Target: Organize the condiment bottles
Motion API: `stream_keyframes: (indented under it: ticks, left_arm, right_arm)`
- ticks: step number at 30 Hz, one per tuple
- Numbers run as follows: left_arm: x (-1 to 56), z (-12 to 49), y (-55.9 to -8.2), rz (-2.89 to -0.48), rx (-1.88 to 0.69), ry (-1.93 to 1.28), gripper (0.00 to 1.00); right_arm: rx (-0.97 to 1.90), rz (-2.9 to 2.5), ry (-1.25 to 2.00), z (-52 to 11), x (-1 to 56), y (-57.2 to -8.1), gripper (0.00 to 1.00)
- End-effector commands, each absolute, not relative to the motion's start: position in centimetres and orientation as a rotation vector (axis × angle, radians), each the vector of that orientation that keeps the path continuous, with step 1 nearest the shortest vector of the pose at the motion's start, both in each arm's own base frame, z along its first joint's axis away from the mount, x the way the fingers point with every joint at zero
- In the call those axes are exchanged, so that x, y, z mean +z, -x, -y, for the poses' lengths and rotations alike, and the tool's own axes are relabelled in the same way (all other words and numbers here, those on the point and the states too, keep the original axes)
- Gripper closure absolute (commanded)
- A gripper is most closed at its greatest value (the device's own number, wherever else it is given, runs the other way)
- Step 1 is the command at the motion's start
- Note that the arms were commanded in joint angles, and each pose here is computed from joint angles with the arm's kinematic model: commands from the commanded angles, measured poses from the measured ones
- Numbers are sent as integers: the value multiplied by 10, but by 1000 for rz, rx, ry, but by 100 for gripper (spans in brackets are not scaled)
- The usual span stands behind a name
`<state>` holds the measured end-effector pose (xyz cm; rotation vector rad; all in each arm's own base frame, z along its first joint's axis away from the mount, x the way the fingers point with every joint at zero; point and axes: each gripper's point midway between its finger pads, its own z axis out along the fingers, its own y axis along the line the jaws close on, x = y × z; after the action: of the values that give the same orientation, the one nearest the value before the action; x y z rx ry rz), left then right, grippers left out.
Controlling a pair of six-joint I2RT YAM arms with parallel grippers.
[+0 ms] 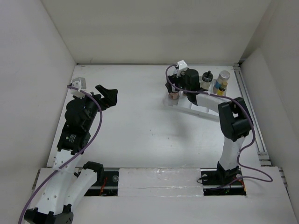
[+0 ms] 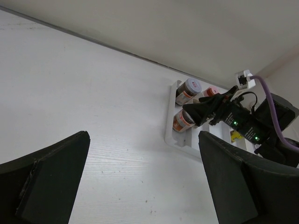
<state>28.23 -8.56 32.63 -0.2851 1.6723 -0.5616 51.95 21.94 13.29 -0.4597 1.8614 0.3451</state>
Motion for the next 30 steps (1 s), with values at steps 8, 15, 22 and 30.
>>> stream_keyframes:
  ticks: [8, 15, 22, 30]
  left_arm:
    - [346, 87, -284, -1611, -581, 259, 1]
    - [348, 87, -283, -1611, -581, 259, 1]
    - [357, 85, -275, -1579, -589, 255, 1]
    - [365, 82, -267, -1536, -605, 272, 1]
  right_arm:
    - [420, -1549, 498, -240, 302, -471, 2]
    - [576, -1506, 707, -303, 310, -389, 0]
    - [747, -1472, 937, -365, 279, -303, 0]
    - [927, -1519, 1196, -390, 205, -198, 0]
